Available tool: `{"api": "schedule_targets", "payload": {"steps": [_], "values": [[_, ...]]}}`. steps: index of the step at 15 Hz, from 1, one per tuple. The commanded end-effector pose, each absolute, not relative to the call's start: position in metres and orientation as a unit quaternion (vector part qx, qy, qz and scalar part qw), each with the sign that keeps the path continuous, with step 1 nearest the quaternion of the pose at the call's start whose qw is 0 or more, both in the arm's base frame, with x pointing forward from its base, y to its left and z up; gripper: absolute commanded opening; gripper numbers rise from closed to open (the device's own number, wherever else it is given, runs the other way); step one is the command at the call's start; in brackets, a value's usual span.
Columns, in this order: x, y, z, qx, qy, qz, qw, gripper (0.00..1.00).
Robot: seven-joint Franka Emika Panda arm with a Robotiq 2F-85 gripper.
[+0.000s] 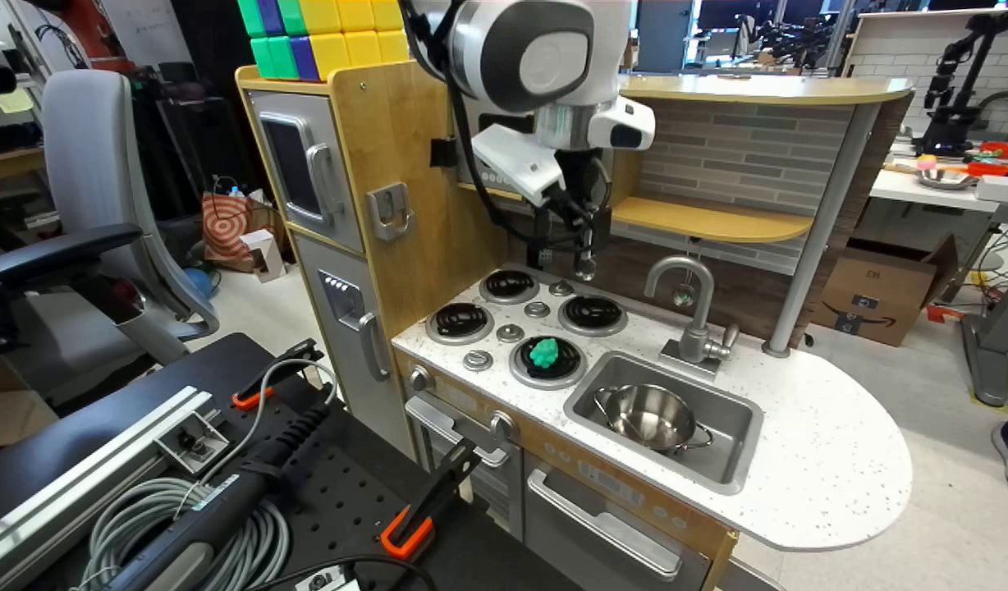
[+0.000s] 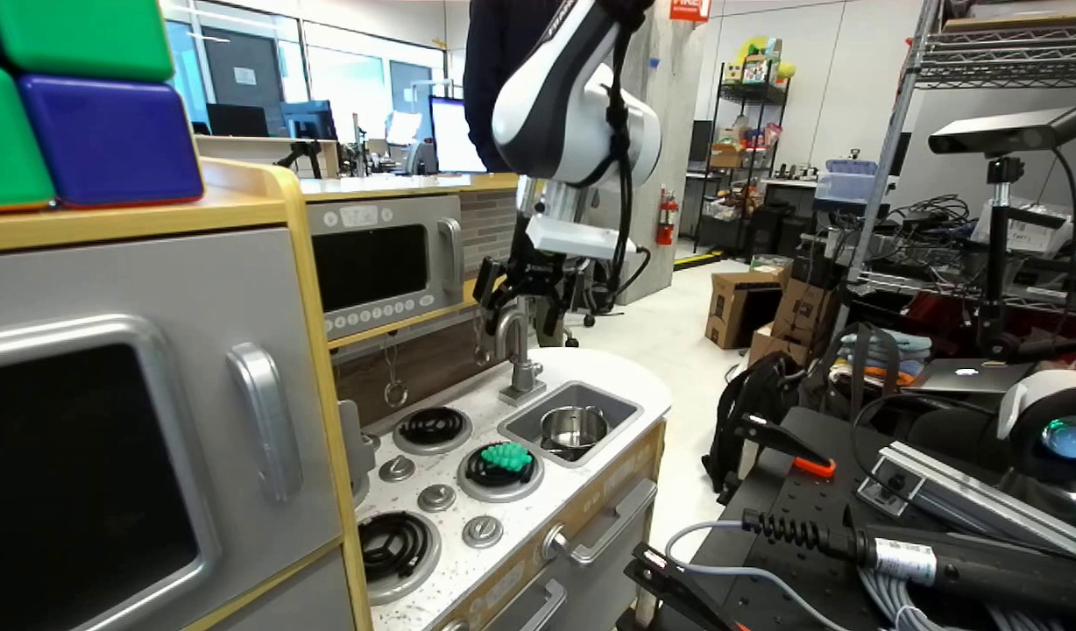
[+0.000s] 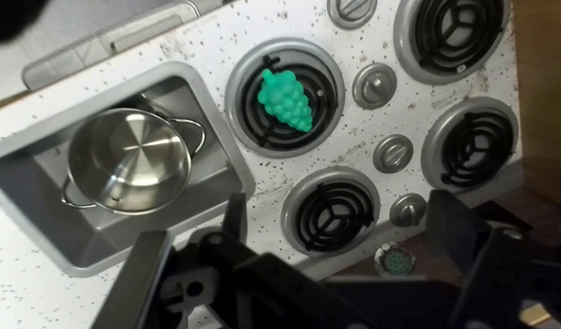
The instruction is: Put the green thing on the stove in the pot that is in the sink
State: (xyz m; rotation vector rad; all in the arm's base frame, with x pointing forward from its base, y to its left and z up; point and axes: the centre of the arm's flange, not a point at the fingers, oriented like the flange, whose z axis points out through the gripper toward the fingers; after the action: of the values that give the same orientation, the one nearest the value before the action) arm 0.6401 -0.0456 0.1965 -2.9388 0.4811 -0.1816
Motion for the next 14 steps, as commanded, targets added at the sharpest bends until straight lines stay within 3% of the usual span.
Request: {"api": "schedule_targets", "payload": {"steps": [1, 7, 14], "values": [[0.655, -0.048, 0.133, -0.989, 0.100, -0.105, 0.033, 1.00], [0.648, -0.050, 0.067, -0.993, -0.025, -0.091, -0.066, 1.00], [0.655, -0.029, 0.039, -0.988, -0.092, -0.121, -0.036, 1.00]]}}
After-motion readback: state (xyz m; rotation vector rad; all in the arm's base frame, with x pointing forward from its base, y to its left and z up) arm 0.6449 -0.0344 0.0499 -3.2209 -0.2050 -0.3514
